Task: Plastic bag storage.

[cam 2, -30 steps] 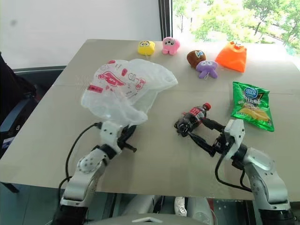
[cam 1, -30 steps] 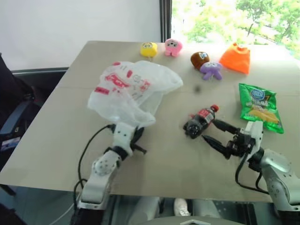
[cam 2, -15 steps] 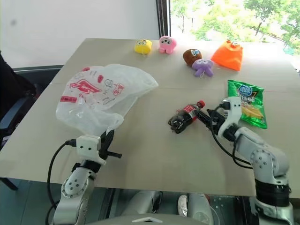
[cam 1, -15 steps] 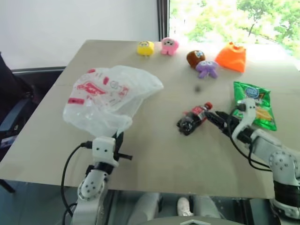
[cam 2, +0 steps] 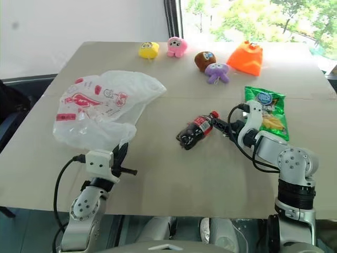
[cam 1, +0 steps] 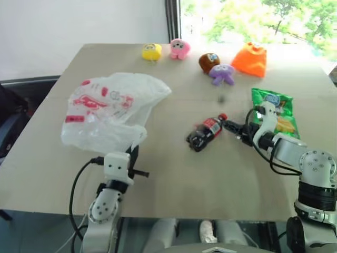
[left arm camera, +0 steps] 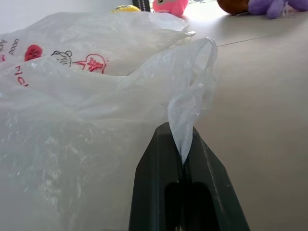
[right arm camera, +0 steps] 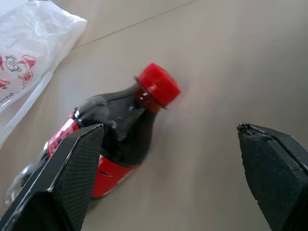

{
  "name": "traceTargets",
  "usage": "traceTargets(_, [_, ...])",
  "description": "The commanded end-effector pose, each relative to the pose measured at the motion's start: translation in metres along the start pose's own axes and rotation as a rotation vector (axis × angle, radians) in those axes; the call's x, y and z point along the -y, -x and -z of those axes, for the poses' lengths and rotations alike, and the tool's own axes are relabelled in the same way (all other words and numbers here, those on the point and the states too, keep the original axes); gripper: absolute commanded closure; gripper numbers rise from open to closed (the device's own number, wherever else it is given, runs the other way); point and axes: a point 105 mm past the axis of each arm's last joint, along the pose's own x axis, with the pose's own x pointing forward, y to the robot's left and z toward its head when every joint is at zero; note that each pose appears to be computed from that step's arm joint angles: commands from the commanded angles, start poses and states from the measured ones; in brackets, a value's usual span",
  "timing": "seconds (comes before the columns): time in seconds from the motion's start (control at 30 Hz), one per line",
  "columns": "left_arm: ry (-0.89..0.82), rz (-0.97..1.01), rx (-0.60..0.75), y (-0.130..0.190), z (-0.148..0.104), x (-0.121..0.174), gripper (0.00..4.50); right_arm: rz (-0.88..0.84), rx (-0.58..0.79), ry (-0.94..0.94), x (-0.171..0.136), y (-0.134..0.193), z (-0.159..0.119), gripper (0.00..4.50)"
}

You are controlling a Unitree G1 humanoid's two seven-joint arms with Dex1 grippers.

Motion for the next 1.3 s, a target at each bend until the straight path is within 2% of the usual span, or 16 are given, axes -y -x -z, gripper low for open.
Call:
traceTargets(0.03, [-0.018,0.018,0.049,-0.006,-0.01,0.003,4.5,-0.083,-0.017,0.0,-0.035,-0.014,0.0,0.03])
traceTargets(0.27, [-0.032,0.028,0.057,-0.012,-0.01,0.002,4.5,-0.161,-0.062,-0.033,-0.068,-0.032,0.011,0.03])
traceTargets(0.47, [-0.028,0.021,0.057,-0.012,-0.008,0.003,4.5,-0.135,-0.126,0.051,-0.079,-0.058,0.027,0.03])
traceTargets(0.6, [-0.027,0.015,0.06,-0.014,-0.009,0.004,4.5,-0.062,-0.094,0.115,-0.076,-0.076,0.023,0.03])
traceTargets(0.83, [-0.034,0.008,0.06,-0.012,-0.008,0.003,4.5,-0.092,-0.021,0.139,-0.088,-0.096,0.01,0.03])
traceTargets(0.97, [-0.04,0.009,0.063,-0.013,-0.009,0.001,4.5,-0.089,0.018,0.211,-0.083,-0.096,0.002,0.03])
traceTargets(1.03, [-0.042,0.017,0.065,-0.013,-0.008,0.0,4.5,-0.086,0.074,0.35,-0.075,-0.092,-0.008,0.03])
traceTargets(1.1, [-0.032,0.037,0.068,-0.016,-0.008,0.003,4.5,-0.077,0.107,0.381,-0.065,-0.088,-0.016,0.03])
traceTargets(1.3, [0.094,0.287,0.141,-0.024,-0.025,0.042,4.5,0.006,0.199,0.422,-0.034,-0.078,-0.039,0.03])
